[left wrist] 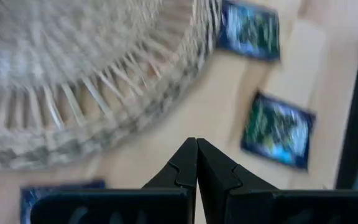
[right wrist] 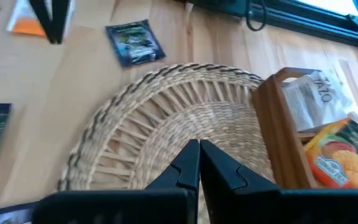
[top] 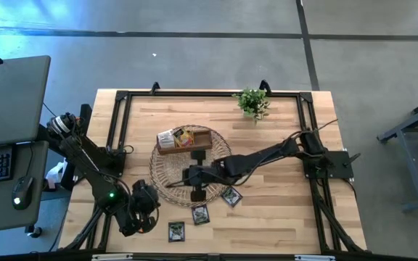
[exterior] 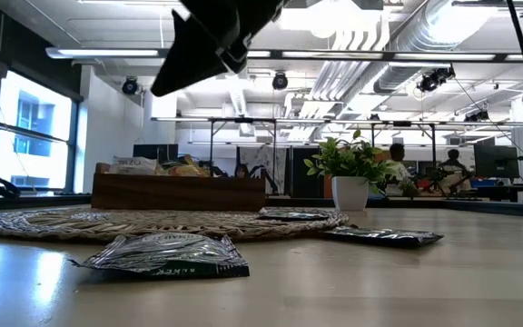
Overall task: Pick & Place Tea
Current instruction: Put the violet tea packet into the right compartment of the wooden organizer
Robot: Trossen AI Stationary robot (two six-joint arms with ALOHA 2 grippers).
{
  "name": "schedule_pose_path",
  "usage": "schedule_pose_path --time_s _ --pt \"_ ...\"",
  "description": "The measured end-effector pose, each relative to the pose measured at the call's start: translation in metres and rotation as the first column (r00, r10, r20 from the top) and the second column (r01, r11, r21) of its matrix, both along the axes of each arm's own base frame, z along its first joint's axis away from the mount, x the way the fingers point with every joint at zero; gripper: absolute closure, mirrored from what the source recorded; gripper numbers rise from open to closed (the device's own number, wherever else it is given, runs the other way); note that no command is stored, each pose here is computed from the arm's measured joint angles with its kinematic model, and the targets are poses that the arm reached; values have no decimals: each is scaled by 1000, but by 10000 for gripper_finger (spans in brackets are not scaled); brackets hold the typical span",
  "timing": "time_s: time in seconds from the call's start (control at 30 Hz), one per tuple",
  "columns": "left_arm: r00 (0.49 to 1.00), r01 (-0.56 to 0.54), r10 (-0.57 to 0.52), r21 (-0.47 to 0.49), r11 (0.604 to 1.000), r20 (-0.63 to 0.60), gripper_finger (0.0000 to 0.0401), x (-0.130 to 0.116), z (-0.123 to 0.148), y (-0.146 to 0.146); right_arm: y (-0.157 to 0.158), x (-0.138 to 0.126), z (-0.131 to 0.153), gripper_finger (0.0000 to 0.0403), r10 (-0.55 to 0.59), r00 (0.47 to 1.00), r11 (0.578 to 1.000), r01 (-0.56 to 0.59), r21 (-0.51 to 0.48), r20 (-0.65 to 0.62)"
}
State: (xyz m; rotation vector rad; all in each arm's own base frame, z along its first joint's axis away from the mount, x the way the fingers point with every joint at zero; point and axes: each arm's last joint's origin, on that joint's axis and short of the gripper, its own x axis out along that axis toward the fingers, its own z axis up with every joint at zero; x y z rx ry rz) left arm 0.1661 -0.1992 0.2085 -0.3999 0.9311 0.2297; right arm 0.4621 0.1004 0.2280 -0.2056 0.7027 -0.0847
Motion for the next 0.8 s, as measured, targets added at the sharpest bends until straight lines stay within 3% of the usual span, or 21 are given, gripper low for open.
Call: schedule_pose_path --time_s 0.23,0.8 --pt "998 41 -46 -96 994 -52 398 0 0 -5 5 -1 0 401 8 1000 1000 -8 -3 -1" --pt "997 44 -50 -101 994 -59 398 0 0 -5 14 -3 -1 391 19 1000 999 -19 34 1"
